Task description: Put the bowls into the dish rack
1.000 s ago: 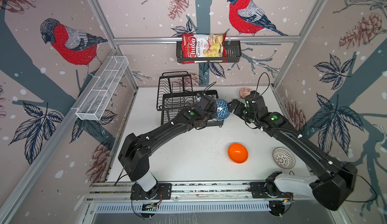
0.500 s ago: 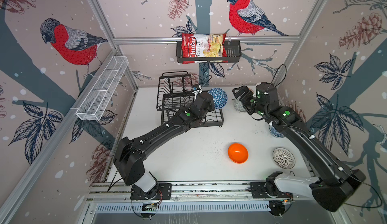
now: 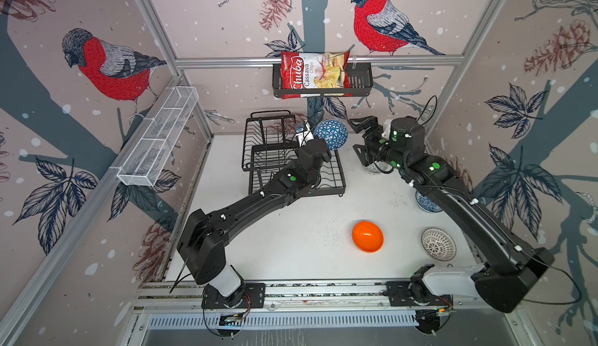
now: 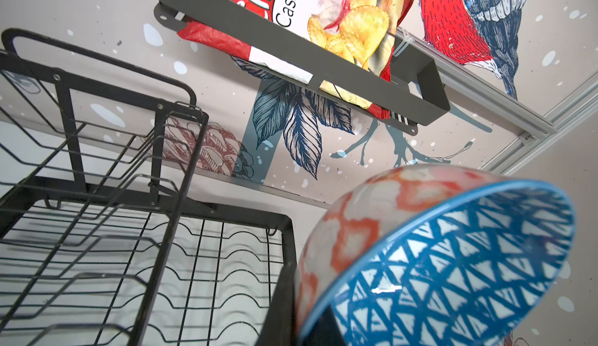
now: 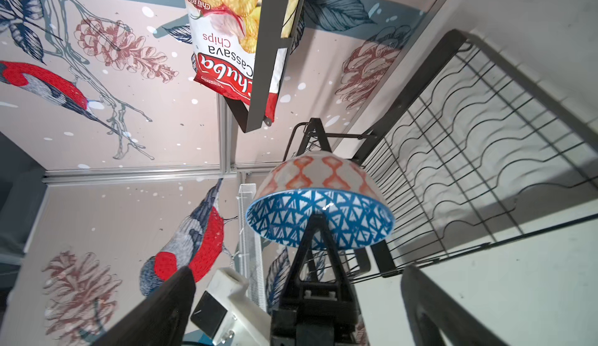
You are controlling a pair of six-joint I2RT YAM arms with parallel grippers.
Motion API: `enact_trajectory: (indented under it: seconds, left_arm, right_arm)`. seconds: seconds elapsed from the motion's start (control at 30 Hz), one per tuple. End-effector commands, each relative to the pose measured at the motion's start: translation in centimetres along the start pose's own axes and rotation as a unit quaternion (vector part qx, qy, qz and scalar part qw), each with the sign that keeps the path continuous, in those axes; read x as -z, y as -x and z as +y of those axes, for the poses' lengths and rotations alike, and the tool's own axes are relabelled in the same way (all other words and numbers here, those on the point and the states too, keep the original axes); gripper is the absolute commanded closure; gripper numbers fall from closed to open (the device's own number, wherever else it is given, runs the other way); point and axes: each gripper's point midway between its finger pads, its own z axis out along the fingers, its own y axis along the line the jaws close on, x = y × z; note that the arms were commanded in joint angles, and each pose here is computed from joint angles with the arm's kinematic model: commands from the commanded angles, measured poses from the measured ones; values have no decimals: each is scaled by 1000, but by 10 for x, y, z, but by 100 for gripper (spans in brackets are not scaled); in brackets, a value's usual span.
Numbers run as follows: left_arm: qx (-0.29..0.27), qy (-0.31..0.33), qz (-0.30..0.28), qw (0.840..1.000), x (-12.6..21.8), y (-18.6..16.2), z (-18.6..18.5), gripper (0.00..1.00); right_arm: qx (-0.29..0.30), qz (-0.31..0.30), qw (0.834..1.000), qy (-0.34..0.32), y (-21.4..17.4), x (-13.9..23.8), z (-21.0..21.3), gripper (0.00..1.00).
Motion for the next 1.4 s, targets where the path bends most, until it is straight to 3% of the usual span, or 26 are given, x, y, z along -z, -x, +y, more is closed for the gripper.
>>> enact_trajectory:
  seconds: [0.0, 0.27, 0.43, 0.67, 0.8, 1.07, 1.37]
  left_arm:
    - [15, -14, -55, 998, 1, 24, -9, 100]
    - [7, -17, -66, 998, 11, 23, -9, 100]
    - [-4, -17, -70, 997, 20, 21, -9, 100]
    - [-12, -16, -72, 997, 31, 20, -8, 100]
    - [-20, -18, -76, 997, 35, 24, -8, 100]
    - [-30, -13, -76, 997, 38, 25, -5, 100]
    - [-38, 3, -75, 996, 39, 22, 2, 100]
  right_arm:
    - [-44, 9, 998, 41, -3, -6, 20, 0]
    - [-96, 13, 994, 53, -6, -32, 27, 13]
    - [-104, 9, 994, 45, -5, -50, 31, 17]
    - [-125, 3, 991, 43, -3, -66, 26, 30]
    - [-131, -2, 991, 36, -2, -70, 19, 40]
    - [-136, -1, 990, 35, -3, -78, 14, 72]
    - [-142, 12, 989, 39, -6, -86, 12, 90]
